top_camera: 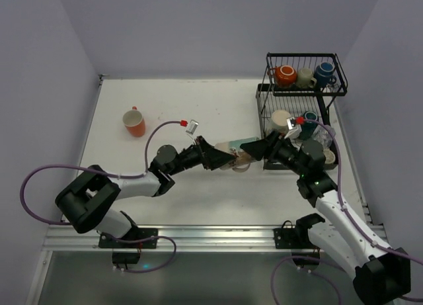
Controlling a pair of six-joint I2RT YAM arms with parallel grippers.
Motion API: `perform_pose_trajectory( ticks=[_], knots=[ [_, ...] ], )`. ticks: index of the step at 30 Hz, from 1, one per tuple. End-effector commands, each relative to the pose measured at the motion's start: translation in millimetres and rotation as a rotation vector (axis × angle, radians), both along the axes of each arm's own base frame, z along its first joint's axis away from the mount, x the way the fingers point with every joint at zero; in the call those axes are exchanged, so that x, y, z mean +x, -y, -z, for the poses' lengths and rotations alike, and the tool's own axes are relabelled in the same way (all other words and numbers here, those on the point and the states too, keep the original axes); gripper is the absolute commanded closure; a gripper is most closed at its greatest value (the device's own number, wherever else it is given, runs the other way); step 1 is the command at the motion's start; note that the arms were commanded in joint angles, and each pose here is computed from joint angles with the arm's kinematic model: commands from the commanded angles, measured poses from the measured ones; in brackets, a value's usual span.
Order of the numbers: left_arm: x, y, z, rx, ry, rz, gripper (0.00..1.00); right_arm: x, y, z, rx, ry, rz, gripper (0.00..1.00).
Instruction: Unload the cups from the dish rack
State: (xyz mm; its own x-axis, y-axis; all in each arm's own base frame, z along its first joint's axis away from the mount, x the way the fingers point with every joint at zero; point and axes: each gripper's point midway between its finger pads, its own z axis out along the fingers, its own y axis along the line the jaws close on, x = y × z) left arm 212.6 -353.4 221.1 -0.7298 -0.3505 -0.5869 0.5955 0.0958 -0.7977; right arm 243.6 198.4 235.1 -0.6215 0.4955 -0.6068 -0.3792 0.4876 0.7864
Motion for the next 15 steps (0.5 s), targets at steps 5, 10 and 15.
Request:
perform_pose_trajectory(
  ticks=[5, 10, 15],
  knots=[
    [4.3, -19.1, -47.8, -0.125, 0.117, -0.116, 0.63, -6.3, -32.6, -43.9, 0.195, 0.112, -0.104, 0.82],
    [16.1, -37.9, -55.0, -0.008, 0.159, -0.245, 0.95, -7.9, -44.6, -28.3, 0.216, 0.074, -0.132, 0.24],
    [55.7, -78.4, -81.3, 0.206, 0.252, -0.536, 1.0, 0.2, -39.9, -18.1, 0.172, 0.06, -0.08, 0.01]
  ],
)
